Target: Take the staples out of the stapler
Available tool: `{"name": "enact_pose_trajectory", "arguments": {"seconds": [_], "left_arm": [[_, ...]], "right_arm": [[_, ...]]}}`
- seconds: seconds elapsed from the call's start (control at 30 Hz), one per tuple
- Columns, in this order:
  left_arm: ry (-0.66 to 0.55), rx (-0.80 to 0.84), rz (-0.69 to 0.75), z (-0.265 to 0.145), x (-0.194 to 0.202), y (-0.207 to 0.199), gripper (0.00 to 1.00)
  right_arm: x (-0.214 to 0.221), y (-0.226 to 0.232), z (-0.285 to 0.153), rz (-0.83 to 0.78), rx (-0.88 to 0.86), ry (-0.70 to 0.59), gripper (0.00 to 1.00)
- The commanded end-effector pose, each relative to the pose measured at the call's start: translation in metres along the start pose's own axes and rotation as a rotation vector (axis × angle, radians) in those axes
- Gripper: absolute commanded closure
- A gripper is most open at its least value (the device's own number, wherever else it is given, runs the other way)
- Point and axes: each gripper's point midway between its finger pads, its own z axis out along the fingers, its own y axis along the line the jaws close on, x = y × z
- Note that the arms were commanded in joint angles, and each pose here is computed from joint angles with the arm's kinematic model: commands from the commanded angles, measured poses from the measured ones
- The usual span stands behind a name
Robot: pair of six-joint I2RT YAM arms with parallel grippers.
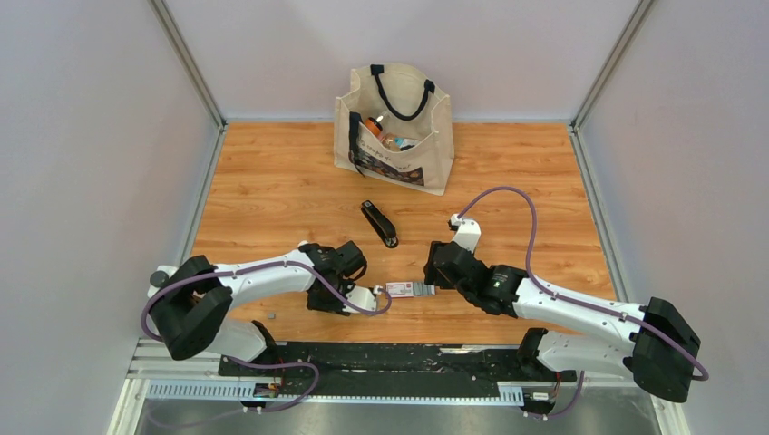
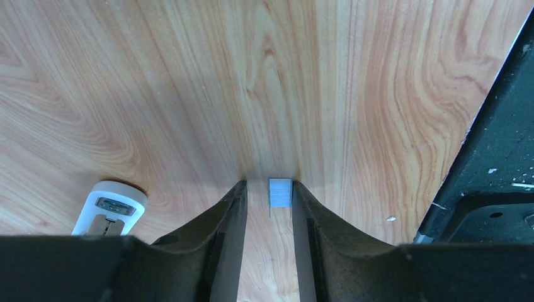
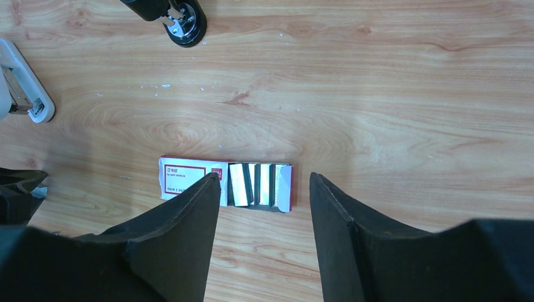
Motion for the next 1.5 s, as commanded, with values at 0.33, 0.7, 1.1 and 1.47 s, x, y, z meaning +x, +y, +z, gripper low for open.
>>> {"name": "enact_pose_trajectory", "arguments": {"seconds": [0.33, 0.7, 1.1, 1.47], "left_arm": [[0.032, 0.015, -0.017, 0.005, 0.004, -0.010, 0.77], [-0.138, -0.060, -0.078, -0.056, -0.043, 0.019, 1.00], [-0.856, -0.036, -0.409, -0.237, -0.123, 0.079, 1.00], [-1.640, 0.383, -0.489, -0.374, -0.157, 0.095, 0.99]], "right_arm": [[-0.017, 0.010, -0.005, 0.022, -0.028, -0.055, 0.47], [-0.041, 0.020, -0.022, 0.009, -0.065, -0.103, 0.46], [-0.084, 0.050, -0.090, -0.010, -0.376, -0.230, 0.42], [-0.140, 0.125, -0.156, -0.002, -0.751, -0.356, 0.38]]}}
